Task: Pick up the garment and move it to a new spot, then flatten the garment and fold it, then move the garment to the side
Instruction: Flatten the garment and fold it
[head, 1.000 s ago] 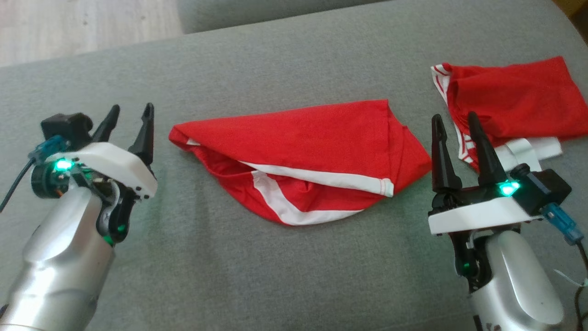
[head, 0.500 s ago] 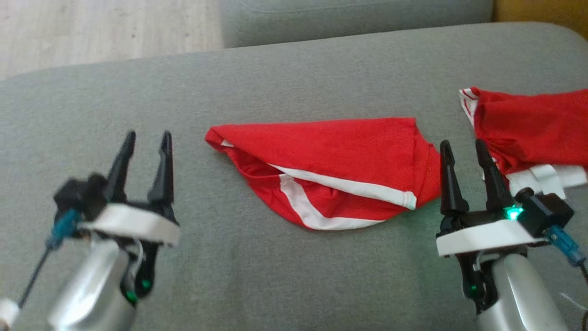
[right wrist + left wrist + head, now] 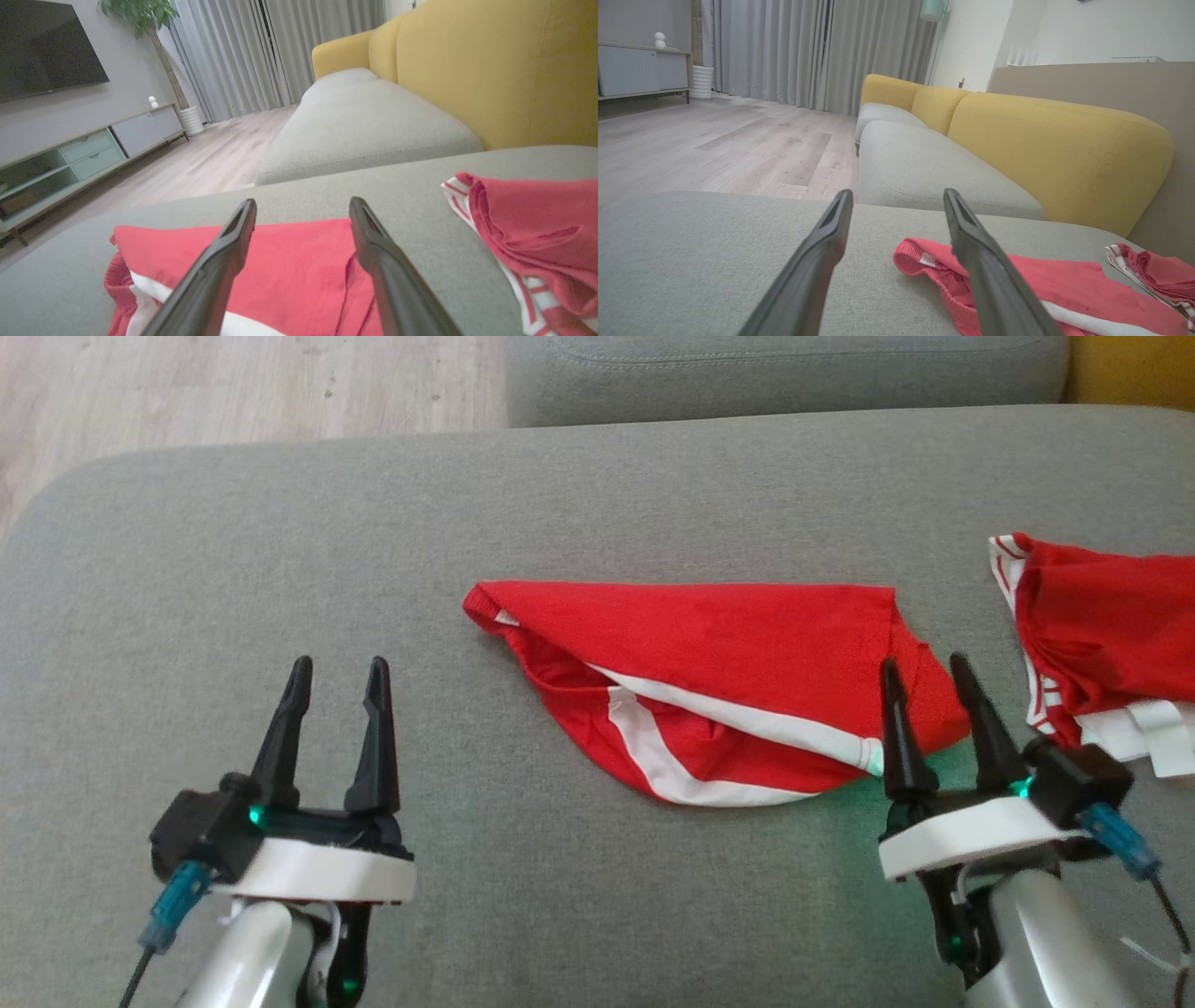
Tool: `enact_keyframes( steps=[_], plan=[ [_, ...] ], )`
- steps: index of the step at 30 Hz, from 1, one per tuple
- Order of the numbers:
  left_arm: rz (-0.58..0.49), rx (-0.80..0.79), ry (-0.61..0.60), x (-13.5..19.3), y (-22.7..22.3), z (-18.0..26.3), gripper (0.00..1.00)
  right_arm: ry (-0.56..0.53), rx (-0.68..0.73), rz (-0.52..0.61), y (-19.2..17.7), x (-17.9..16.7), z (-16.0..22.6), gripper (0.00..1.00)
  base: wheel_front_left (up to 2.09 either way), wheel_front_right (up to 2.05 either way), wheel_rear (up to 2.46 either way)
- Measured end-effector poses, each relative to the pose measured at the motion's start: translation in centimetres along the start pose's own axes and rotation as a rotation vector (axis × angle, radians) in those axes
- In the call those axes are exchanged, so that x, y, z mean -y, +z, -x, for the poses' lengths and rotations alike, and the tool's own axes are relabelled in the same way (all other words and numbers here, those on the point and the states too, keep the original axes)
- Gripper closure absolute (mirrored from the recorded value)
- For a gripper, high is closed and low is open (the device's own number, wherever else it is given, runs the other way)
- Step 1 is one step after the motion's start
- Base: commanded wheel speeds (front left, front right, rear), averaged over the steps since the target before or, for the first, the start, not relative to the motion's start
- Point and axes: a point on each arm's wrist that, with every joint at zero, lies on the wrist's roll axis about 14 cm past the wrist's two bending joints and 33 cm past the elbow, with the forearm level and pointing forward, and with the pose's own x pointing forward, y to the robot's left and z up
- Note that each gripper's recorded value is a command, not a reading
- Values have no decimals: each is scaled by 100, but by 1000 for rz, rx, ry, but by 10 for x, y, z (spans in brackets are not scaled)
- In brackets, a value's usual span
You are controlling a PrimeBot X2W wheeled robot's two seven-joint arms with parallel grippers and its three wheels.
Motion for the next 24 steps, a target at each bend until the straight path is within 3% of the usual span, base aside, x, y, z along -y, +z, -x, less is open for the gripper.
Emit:
enact_keyframes(
  steps=[11,24],
  plan=[
    [11,-24,10,-2,-13,5,0,-13,-356,-36,-89,1,19,0,0,0,0],
    [4,-26,1,-2,-16,5,0,39,-387,-25,-97,-15,18,0,0,0,0]
  ],
)
